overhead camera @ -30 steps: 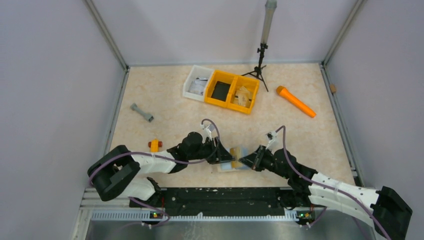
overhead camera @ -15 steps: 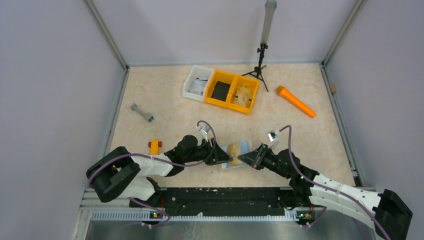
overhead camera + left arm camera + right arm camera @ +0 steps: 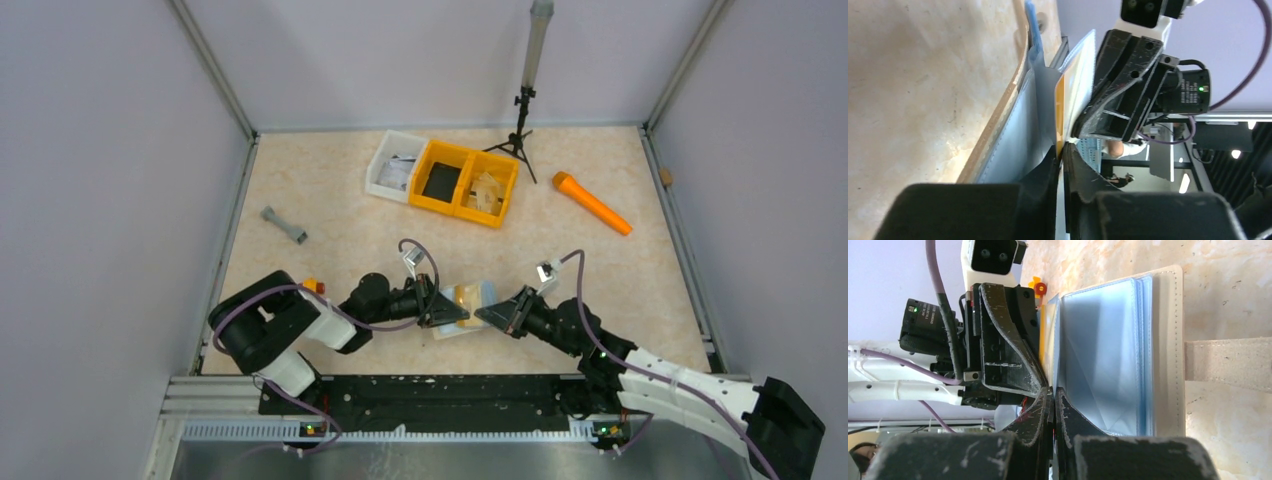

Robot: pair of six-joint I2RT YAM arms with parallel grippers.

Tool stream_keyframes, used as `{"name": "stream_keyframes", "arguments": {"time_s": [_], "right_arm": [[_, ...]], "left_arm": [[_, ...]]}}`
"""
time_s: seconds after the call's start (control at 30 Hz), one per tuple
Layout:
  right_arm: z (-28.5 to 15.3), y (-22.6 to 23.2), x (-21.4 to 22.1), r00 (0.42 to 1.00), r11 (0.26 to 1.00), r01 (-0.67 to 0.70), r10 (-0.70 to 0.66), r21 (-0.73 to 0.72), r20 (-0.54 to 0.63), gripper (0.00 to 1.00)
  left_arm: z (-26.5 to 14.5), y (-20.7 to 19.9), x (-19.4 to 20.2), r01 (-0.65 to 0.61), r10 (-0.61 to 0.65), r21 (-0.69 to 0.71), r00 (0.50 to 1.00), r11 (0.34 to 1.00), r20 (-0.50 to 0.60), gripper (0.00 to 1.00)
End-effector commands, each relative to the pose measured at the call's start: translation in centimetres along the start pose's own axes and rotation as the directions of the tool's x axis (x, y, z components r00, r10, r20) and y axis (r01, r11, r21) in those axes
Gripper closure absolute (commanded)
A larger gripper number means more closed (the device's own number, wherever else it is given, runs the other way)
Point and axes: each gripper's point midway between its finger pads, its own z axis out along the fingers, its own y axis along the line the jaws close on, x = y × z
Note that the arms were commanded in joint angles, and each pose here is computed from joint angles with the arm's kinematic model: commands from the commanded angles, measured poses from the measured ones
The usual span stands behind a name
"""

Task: Take the credit cards out of the card holder
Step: Remove the credit card from the card holder.

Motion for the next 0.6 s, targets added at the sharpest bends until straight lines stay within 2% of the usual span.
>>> {"name": "stream_keyframes", "arguments": {"time_s": [0.0, 0.03, 0.5, 0.57], "right_arm": [[-0.1, 1.2, -0.4, 1.000, 0.999, -0.003, 0.004, -0.053, 0.013, 1.00], [-0.2, 1.1, -0.4, 1.000, 0.999, -0.002, 0.003, -0.048, 0.014, 1.00], [-1.3, 1.1, -2.4, 0.990, 0.995, -0.046, 0.057, -0.083, 0.133, 1.00], [-1.4, 0.0, -2.0, 0.989, 0.996, -0.053, 0.061, -0.066, 0.134, 1.00]], "left_arm": [[-0.8, -3.2, -0.2, -0.038, 0.037, 0.158, 0.999, 0.987, 0.011, 0.97], [-1.0, -3.0, -0.3, -0.033, 0.030, 0.156, 0.999, 0.987, 0.018, 1.00], [-2.9, -3.0, -0.8, -0.013, 0.005, 0.198, 0.999, 0.980, 0.040, 1.00], [-2.9, -3.1, -0.8, -0.013, 0.006, 0.200, 0.999, 0.980, 0.039, 1.00]]}}
